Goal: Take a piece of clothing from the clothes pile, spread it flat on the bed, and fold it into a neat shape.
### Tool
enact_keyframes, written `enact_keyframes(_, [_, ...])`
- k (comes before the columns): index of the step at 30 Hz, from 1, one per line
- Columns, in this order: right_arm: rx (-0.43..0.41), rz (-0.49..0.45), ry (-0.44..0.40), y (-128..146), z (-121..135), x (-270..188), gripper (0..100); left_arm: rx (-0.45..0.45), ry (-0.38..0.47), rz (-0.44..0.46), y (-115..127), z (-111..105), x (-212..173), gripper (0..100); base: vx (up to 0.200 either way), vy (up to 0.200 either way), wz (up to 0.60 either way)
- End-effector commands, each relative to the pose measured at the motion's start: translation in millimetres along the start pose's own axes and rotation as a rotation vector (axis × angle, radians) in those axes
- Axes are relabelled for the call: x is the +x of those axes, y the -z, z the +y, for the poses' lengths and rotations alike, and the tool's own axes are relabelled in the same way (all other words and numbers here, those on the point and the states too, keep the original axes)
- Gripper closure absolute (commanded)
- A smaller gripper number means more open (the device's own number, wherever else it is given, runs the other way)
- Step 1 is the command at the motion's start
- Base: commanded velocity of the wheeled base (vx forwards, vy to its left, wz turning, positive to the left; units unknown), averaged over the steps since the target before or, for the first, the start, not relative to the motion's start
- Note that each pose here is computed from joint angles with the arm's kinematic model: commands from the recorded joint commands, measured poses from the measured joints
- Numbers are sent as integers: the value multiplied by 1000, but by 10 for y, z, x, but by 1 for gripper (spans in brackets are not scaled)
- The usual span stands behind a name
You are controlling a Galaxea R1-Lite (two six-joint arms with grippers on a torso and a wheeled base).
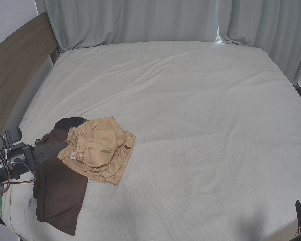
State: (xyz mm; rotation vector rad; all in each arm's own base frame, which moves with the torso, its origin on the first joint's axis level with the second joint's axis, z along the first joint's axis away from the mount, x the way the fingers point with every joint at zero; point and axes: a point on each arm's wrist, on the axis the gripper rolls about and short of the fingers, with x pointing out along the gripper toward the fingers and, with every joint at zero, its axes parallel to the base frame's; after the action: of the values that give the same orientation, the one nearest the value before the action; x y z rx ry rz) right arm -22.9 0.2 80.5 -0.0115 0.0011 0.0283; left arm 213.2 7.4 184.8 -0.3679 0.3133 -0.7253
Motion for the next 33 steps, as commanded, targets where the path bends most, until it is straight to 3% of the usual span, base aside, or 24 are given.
enact_keyframes(1, [-1,2,-1,53,1,1,0,-40,-24,27,14,175,124,0,0,0,0])
enact_keyframes(28, [2,2,-1,53,1,1,0,-79,-67,34,206,1032,623,0,0,0,0])
enact_keyframes(33, [2,2,-1,53,1,1,0,-82,-64,33,197,1085,642,0,0,0,0])
